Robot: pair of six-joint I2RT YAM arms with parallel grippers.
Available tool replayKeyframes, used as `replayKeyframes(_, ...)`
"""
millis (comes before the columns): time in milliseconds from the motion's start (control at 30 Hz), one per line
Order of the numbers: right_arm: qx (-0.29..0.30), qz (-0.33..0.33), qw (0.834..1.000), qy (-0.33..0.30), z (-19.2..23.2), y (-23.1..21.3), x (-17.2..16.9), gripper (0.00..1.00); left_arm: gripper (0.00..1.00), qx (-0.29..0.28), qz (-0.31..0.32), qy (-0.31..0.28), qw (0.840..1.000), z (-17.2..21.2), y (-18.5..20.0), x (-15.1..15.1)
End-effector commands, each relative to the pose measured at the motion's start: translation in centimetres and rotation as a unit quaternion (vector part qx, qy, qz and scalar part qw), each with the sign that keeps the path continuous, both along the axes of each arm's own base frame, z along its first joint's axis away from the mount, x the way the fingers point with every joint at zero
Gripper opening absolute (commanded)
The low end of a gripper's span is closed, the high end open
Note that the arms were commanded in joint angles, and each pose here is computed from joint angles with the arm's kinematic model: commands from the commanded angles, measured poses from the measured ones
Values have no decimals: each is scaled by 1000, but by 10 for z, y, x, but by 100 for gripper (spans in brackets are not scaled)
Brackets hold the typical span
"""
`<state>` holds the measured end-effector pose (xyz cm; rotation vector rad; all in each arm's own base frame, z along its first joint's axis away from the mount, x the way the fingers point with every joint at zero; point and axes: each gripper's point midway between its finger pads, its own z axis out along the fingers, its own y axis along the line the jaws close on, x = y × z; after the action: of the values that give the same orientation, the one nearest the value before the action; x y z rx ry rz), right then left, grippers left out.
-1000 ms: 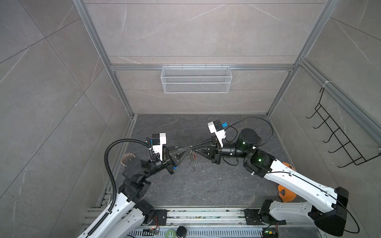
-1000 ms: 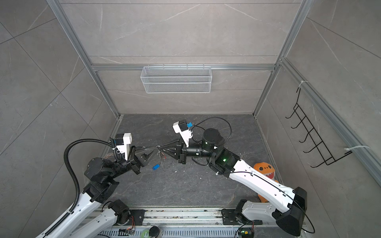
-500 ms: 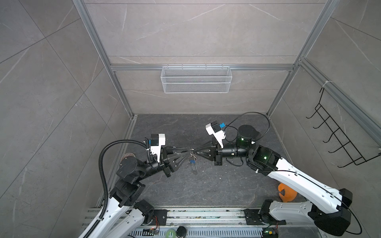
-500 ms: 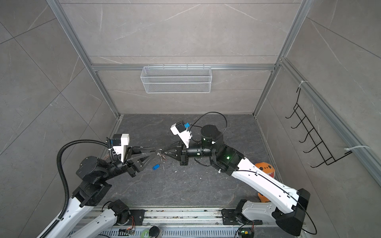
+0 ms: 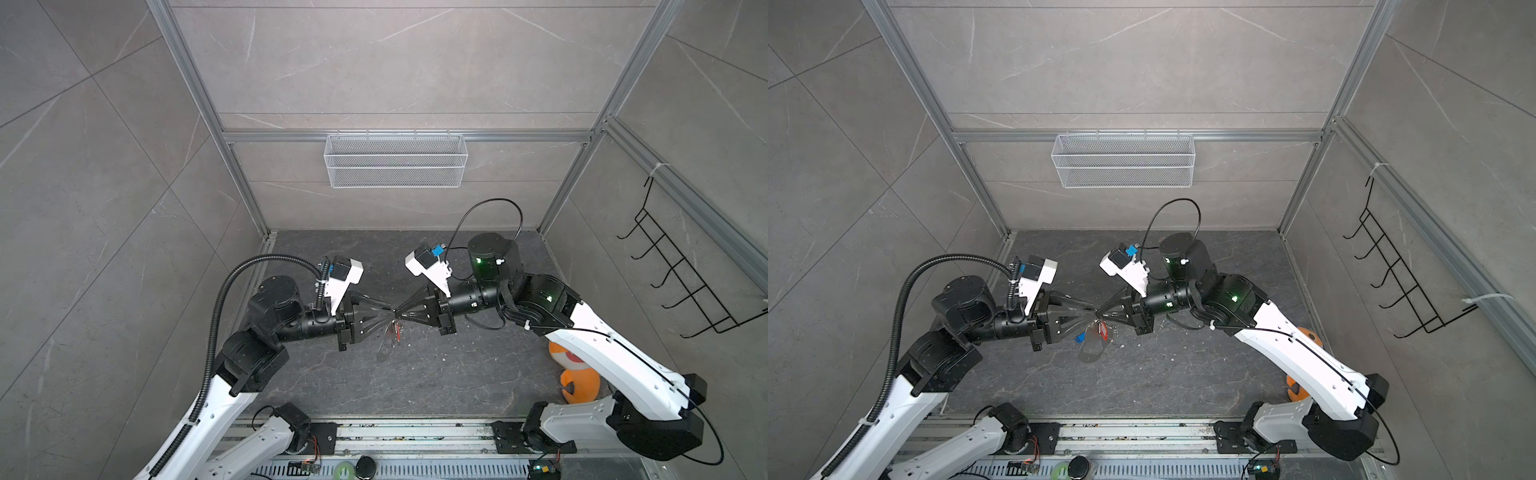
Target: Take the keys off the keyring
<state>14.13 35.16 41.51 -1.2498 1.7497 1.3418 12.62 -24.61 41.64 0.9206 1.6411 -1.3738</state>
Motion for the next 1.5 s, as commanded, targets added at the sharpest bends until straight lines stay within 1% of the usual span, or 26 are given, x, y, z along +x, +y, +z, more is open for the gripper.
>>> replayKeyframes(0, -17, 24, 1000, -6, 2, -3, -10, 0, 25, 12, -34, 0, 999, 3, 0, -12)
replayKeyframes(100, -25, 24, 999, -7, 1, -3, -9, 0, 19, 14, -40, 3, 999, 2, -1, -13)
replayKeyframes(267, -30, 22, 999, -12, 2, -3, -7, 0, 5, 12, -42, 1, 999, 3, -1, -14)
replayKeyframes(400, -24, 17, 999, -17, 7, -3, -6, 0, 0, 8, -31, -1, 999, 1, -1, -10)
replayKeyframes(500, -17, 14, 1000, -18, 10, -2, -5, 0, 0, 5, -25, -4, 1000, 0, -1, -8)
replayKeyframes(567, -9, 15, 1000, -17, 12, -1, -5, 3, 0, -5, -19, -8, 1000, 1, -1, -7)
replayKeyframes(600, -2, 14, 1000, -18, 14, -1, -6, 8, 0, -12, -15, -18, 1000, 3, 0, -6)
replayKeyframes(667, 15, 7, 1000, -25, 18, -2, -5, 23, 0, -26, 11, -34, 999, 4, 4, -1)
replayKeyframes(733, 38, -6, 999, -36, 24, -4, -3, 36, 0, -54, 38, -59, 996, 9, 10, 2)
replayKeyframes(767, 50, -16, 998, -43, 26, -6, -2, 40, 0, -76, 51, -75, 993, 14, 13, 2)
replayKeyframes(833, 68, -44, 995, -59, 29, -10, 4, 43, 0, -113, 71, -98, 986, 22, 20, 3)
replayKeyframes(933, 97, -79, 990, -70, 31, -15, 12, 46, 0, -169, 93, -124, 973, 34, 30, 2)
replayKeyframes(1000, 112, -87, 988, -67, 31, -15, 13, 46, 0, -200, 104, -135, 965, 40, 34, 3)
replayKeyframes(1100, 128, -91, 986, -61, 29, -13, 15, 47, 0, -232, 103, -141, 957, 47, 36, 4)
replayKeyframes(1333, 162, -88, 982, -51, 31, -8, 17, 47, 0, -257, 79, -139, 953, 55, 31, 4)
replayKeyframes(1467, 173, -87, 980, -50, 34, -6, 18, 45, 0, -259, 72, -137, 953, 55, 28, 5)
